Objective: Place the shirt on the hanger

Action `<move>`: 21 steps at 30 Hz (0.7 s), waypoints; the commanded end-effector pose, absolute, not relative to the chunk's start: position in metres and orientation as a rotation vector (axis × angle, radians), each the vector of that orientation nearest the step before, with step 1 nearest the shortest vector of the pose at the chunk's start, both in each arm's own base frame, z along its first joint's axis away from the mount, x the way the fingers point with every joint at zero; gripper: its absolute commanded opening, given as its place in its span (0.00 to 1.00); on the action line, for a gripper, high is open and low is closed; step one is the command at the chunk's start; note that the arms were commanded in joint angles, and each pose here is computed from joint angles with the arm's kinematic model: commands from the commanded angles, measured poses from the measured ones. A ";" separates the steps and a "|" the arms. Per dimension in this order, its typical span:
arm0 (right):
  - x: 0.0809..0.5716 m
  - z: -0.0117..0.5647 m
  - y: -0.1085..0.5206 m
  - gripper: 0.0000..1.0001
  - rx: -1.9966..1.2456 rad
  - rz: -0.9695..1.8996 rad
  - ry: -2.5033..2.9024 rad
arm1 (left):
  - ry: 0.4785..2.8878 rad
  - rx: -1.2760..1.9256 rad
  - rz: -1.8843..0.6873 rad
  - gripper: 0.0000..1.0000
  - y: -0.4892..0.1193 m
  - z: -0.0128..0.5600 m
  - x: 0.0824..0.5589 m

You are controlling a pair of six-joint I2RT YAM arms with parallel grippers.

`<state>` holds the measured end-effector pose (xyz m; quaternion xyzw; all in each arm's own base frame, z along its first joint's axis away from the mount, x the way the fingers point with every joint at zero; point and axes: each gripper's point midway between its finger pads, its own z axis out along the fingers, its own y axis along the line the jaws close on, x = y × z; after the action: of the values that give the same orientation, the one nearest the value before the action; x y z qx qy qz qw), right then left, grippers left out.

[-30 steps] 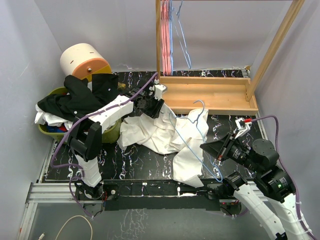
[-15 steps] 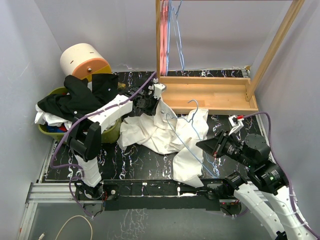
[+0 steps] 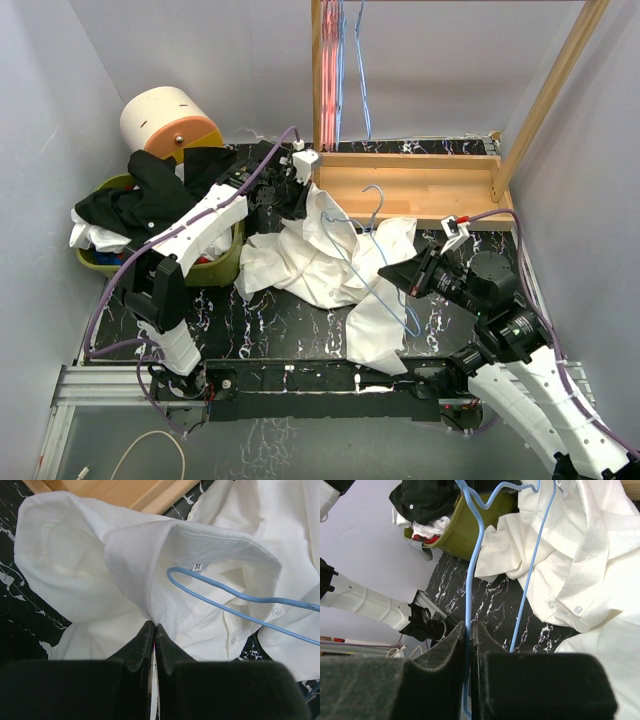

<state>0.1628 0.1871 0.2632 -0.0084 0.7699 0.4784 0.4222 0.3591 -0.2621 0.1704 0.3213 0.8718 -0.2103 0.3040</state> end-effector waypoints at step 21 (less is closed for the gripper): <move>0.252 0.284 0.231 0.08 -0.158 1.187 1.655 | 2.142 0.920 -0.676 0.00 -0.274 0.264 0.350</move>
<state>0.2441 0.2181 0.2592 -0.0430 0.7426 0.4558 0.4888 0.3531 -0.2776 0.2285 0.3437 0.8443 -0.2601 0.3185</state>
